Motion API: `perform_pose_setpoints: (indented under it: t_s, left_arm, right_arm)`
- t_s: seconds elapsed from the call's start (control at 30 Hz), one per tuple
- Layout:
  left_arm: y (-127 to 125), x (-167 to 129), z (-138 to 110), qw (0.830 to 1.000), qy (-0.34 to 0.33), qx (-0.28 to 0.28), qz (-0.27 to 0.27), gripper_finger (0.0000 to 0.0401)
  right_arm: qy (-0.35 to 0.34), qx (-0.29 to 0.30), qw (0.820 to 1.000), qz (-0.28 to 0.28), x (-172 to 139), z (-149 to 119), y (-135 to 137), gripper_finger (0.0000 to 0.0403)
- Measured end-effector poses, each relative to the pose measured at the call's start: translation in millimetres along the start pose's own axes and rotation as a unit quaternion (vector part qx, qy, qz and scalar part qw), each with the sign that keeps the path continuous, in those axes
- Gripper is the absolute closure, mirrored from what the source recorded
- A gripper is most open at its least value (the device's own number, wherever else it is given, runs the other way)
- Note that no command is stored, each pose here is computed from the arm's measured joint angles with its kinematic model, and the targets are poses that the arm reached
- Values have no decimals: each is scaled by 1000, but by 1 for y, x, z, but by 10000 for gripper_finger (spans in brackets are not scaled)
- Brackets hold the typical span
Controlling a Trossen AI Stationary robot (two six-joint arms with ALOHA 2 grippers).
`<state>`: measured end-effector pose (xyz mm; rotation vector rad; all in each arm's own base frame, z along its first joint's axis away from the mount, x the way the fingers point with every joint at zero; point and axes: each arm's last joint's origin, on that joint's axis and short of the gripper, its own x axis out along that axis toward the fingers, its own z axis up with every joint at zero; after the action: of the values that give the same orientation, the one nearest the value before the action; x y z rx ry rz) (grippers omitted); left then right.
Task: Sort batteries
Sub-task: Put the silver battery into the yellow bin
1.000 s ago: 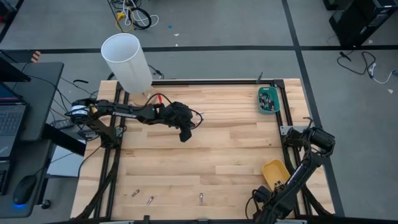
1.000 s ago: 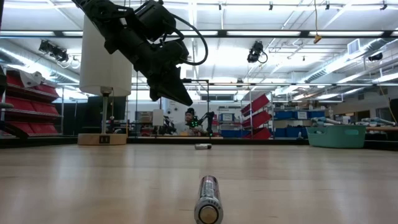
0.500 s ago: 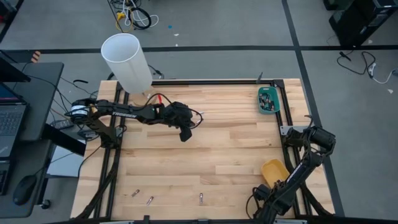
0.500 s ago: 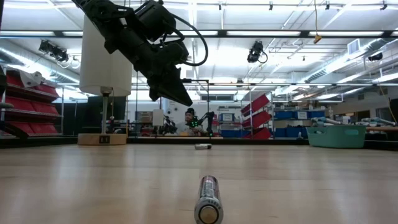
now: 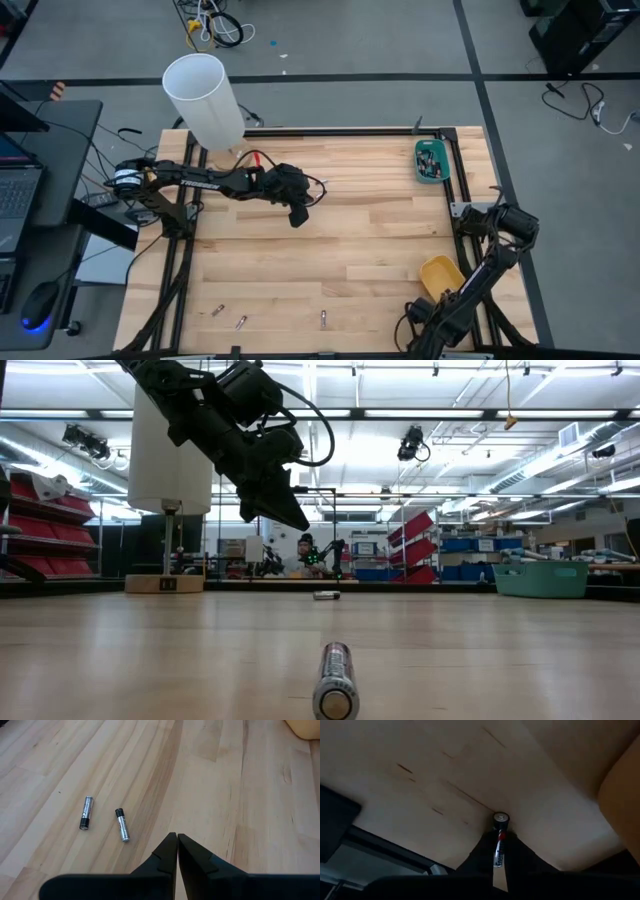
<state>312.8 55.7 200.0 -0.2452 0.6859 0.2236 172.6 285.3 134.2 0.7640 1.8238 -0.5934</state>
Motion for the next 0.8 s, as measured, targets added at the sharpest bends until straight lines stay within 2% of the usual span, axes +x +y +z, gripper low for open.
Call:
perform_pose_setpoints:
  t_s: [0.27,0.37,0.53,0.67,0.8]
  left_arm:
    - [0,0,0,1000,0,0,0,371]
    - [0,0,0,1000,0,0,0,371]
    - [0,0,0,1000,0,0,0,371]
    - [0,0,0,1000,0,0,0,371]
    - [0,0,0,1000,0,1,0,371]
  right_arm:
    - [-66,-23,996,62,-31,2,25,390]
    - [-85,-7,995,55,-41,8,26,390]
    - [-104,32,994,-1,-56,26,19,390]
    - [-106,35,993,-48,-74,37,12,387]
    - [-122,65,985,-103,-88,41,-3,383]
